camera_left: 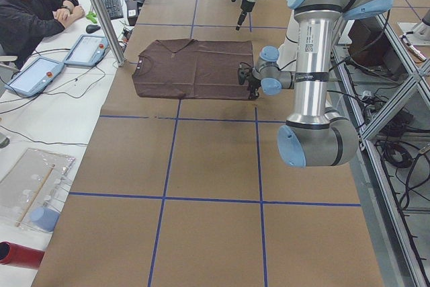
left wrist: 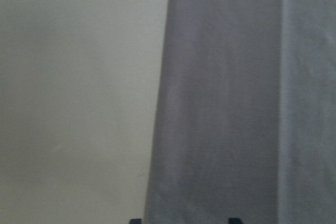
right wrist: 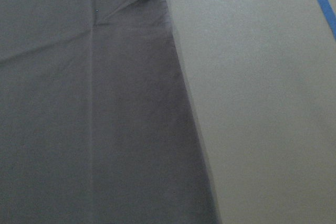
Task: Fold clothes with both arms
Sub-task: 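Lower both grippers to the shirt hem corners nearest the robot, then grasp the hem corners with both grippers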
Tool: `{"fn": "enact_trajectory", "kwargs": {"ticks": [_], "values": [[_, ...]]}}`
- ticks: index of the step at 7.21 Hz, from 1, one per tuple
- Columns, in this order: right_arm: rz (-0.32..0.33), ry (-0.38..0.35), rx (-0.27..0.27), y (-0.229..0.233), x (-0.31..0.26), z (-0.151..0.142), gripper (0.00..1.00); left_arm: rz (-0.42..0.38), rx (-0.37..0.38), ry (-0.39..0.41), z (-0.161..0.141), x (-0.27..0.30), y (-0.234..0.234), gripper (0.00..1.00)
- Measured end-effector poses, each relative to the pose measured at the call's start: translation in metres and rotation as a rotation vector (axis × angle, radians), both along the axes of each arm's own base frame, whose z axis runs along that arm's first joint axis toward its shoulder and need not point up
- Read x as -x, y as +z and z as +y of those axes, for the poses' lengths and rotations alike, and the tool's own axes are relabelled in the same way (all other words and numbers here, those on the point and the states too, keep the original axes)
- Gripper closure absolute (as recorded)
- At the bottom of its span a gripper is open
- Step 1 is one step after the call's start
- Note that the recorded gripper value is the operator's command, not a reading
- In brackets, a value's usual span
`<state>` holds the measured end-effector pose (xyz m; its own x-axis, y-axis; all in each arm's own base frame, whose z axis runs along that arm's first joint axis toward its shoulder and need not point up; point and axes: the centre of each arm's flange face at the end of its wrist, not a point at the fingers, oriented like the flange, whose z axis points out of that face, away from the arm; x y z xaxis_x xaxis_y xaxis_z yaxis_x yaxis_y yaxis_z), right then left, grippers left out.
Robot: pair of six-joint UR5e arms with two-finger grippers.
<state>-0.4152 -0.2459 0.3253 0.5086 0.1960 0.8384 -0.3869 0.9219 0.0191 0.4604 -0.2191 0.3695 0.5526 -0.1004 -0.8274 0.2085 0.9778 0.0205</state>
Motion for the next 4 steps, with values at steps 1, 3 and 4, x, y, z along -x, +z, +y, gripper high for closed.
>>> {"fn": "enact_trajectory", "kwargs": {"ticks": [1,3,4], "values": [[0.0,0.0,0.0,-0.0002,-0.0002,0.0,0.03,-0.005,0.001,0.001,0.0009,-0.0015,0.0022,0.39],[0.0,0.0,-0.001,-0.0002,-0.0002,0.0,0.03,-0.02,0.004,0.009,0.0035,-0.0077,0.0097,0.45],[0.0,0.0,0.0,-0.0002,-0.0002,0.0,0.03,-0.024,0.004,0.011,0.0045,-0.0099,0.0119,0.5]]}}
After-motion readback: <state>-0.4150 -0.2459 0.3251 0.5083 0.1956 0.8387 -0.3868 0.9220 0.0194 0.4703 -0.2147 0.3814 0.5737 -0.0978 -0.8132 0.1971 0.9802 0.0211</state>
